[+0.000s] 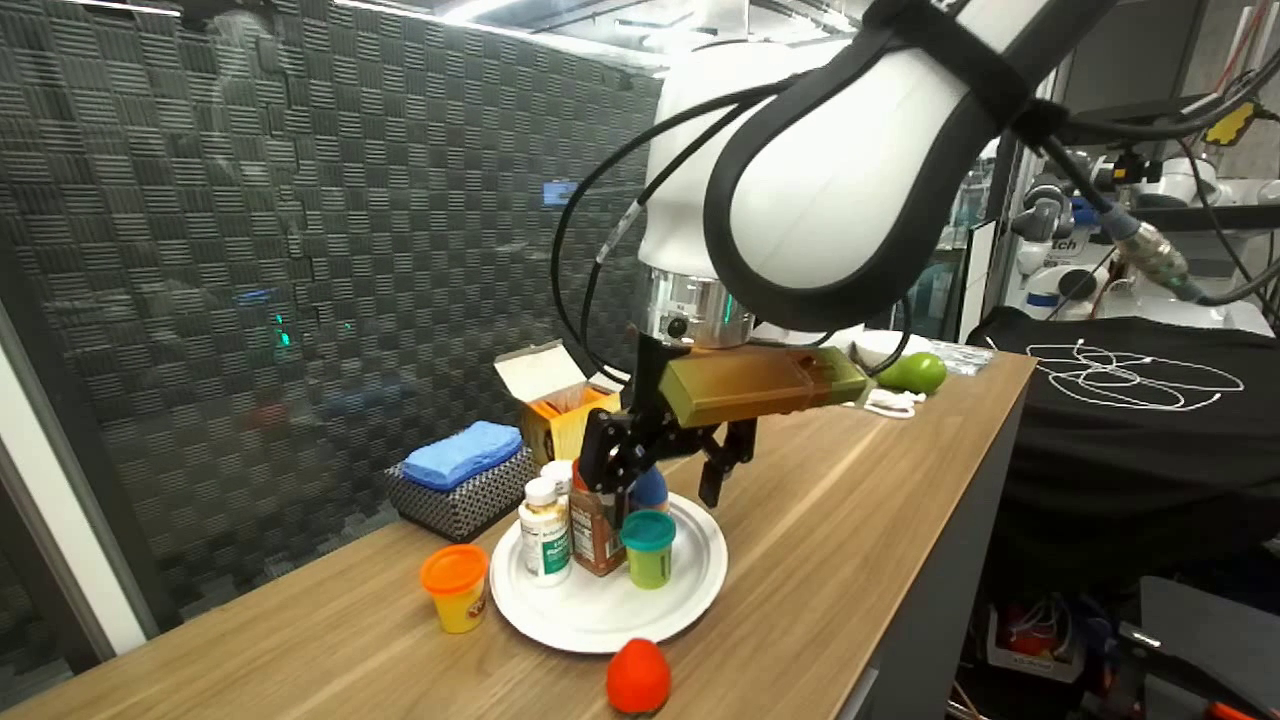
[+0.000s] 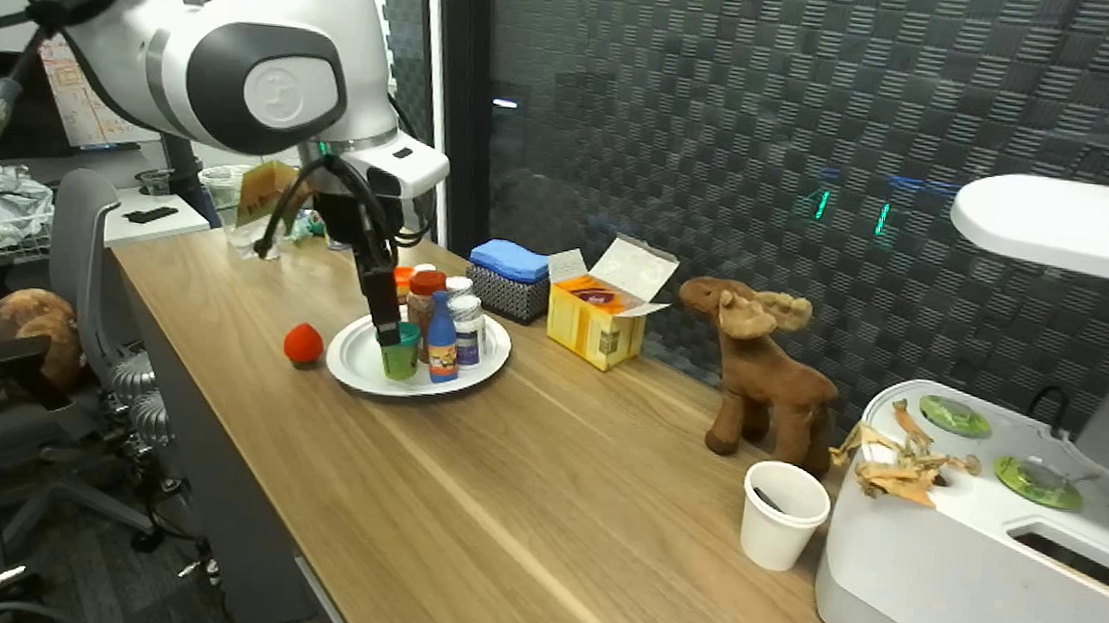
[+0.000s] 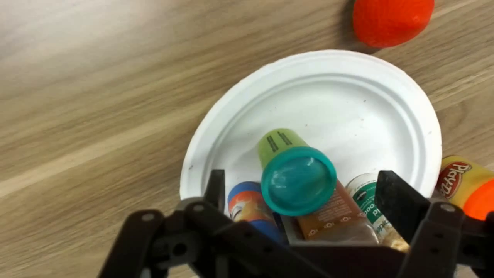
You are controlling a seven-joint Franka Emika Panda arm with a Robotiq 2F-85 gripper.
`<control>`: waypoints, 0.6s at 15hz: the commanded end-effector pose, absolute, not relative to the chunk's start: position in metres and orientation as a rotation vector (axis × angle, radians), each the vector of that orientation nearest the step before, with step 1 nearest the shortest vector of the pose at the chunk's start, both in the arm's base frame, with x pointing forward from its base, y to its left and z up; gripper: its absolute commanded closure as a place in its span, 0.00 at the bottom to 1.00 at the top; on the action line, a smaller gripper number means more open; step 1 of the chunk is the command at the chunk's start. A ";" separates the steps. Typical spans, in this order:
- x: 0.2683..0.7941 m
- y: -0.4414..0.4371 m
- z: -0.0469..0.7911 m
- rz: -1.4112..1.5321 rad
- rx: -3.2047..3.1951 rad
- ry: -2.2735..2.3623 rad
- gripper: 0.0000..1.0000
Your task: Put all the bottles and the orange plushie surrounding the white plate on the white plate
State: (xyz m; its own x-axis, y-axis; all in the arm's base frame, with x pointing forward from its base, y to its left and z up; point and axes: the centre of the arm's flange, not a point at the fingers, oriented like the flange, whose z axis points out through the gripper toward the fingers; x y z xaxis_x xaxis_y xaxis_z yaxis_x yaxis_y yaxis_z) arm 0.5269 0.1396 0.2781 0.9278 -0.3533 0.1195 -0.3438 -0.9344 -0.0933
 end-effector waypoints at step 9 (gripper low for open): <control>0.512 0.150 0.291 -0.105 -3.084 0.523 0.00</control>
State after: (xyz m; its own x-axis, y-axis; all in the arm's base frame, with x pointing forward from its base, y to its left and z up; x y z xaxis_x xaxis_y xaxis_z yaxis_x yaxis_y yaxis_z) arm 0.5121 0.1503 0.2910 0.9419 -0.3296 0.0644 -0.3289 -0.9441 -0.0224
